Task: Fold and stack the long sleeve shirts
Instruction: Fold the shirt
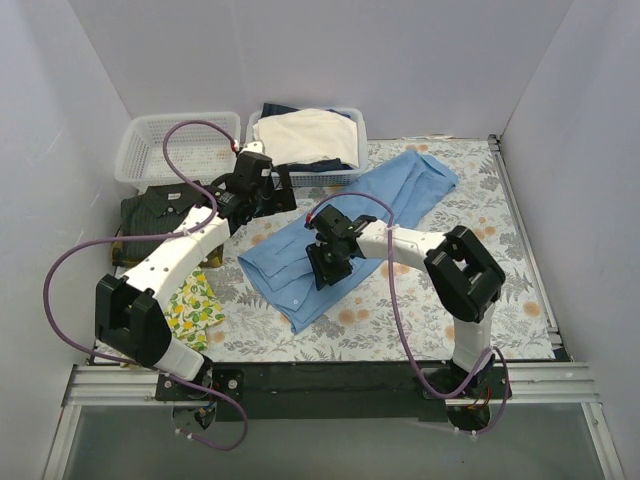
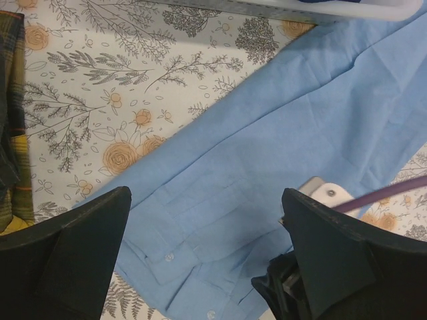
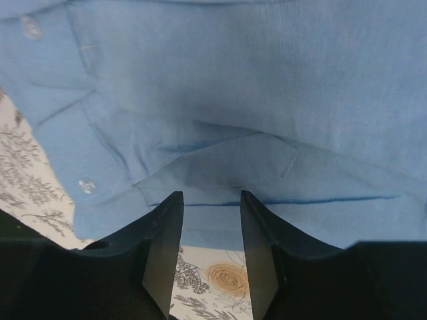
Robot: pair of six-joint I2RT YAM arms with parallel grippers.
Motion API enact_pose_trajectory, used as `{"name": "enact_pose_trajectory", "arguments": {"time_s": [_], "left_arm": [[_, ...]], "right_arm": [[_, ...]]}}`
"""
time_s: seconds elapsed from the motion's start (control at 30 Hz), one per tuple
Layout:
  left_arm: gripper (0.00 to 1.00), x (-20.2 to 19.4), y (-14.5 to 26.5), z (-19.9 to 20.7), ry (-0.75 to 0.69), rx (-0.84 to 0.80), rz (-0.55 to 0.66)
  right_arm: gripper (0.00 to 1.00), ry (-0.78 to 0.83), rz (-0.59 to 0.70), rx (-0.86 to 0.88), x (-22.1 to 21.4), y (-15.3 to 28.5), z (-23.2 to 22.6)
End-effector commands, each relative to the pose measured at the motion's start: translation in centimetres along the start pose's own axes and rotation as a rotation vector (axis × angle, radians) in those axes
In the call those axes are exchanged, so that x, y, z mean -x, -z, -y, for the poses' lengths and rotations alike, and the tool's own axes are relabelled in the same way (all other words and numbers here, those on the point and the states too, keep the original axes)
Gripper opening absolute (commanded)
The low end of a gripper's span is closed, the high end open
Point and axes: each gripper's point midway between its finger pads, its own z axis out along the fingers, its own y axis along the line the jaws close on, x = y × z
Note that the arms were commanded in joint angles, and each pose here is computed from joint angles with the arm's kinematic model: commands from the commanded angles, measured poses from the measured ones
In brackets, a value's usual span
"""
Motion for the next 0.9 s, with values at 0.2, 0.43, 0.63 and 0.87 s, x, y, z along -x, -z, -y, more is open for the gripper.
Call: {"name": "enact_pose_trajectory", "arguments": {"time_s": [0.2,0.43,0.63,0.87], "left_arm": [[0.98,-0.6,0.6,0.2,0.047,-0.073,-0.050],[0.98,-2.7,0.3,0.5,0.026,-0.115,-0.111],[0.98,-5.7,0.2,1.0,-0.011,-0.192,-0.201],[0.98,-11.6,-0.7,1.3,-0.046,-0.276,-0.403]], "right_arm": [[0.47,-0.032,-0.208,-0.109,-8.1,-1.5,4.6],[0.48,-0.210,-0.211,-0.177,-12.9,2.1,9.2],[0.48,-0.399,-0.195,-0.222,-15.4,5.2,12.8],[0.49,-0.443,-0.055,-0.162,-12.7,7.9,11.8]]}}
